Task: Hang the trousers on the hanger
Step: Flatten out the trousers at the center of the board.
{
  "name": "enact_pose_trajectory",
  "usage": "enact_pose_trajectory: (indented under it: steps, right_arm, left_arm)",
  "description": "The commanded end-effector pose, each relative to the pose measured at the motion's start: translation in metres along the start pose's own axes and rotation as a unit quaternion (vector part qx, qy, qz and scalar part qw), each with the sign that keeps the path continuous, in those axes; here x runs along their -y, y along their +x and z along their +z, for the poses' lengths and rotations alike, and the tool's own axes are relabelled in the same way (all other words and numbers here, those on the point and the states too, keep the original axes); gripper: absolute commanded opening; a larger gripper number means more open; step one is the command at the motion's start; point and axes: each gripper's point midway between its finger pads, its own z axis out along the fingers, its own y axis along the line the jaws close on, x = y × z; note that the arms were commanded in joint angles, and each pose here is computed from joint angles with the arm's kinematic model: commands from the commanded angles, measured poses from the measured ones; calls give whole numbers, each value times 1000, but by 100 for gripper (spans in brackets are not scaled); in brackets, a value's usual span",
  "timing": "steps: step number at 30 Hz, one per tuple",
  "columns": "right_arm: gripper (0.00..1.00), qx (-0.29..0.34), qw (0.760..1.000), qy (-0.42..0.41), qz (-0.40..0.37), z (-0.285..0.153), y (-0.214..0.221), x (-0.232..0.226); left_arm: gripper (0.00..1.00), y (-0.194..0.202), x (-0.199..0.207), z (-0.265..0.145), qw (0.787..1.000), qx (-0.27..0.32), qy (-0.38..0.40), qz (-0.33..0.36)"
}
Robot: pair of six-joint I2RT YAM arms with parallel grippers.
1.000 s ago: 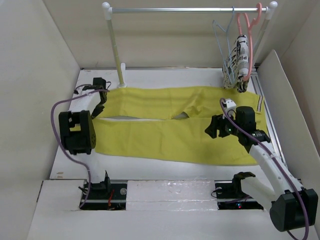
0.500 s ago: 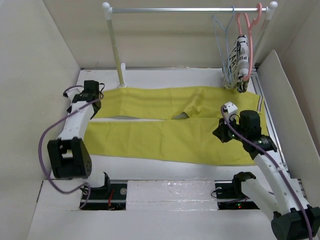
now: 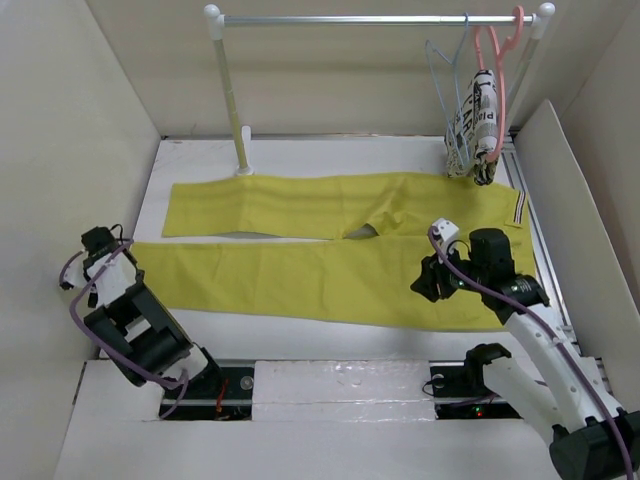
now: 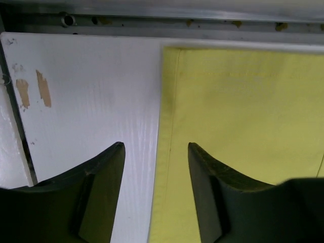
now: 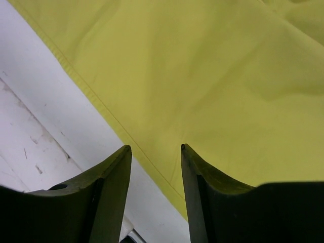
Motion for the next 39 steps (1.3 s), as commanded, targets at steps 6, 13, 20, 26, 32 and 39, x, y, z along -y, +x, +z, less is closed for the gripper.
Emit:
enact_pose_trajectory:
  steps: [6,13,20,26,32,39]
  right_arm:
    - [50,13,1000,-10,-11,-3,-7,-7]
    - [50,25,1000,2,5,-8,-15,-7]
    - [53,26,988,94,116,-15,0,14]
    - [48,-22,957,206,202,-35,16,56]
    - [30,-79,907,318,264,-59,28,97]
    - [43,-135,807,405,408,-79,81,146]
  left_arm:
    - [35,6,18,29,999,-32,7,17]
    - [17,26,23,51,997,-66,7,26]
    - [0,29,44,30,993,-71,82,38]
    - [0,-1,74,-59,976,5,217,35]
    - [0,19,77,-97,954,-3,299,31]
    - [0,33,101,-151,915,-42,400,18]
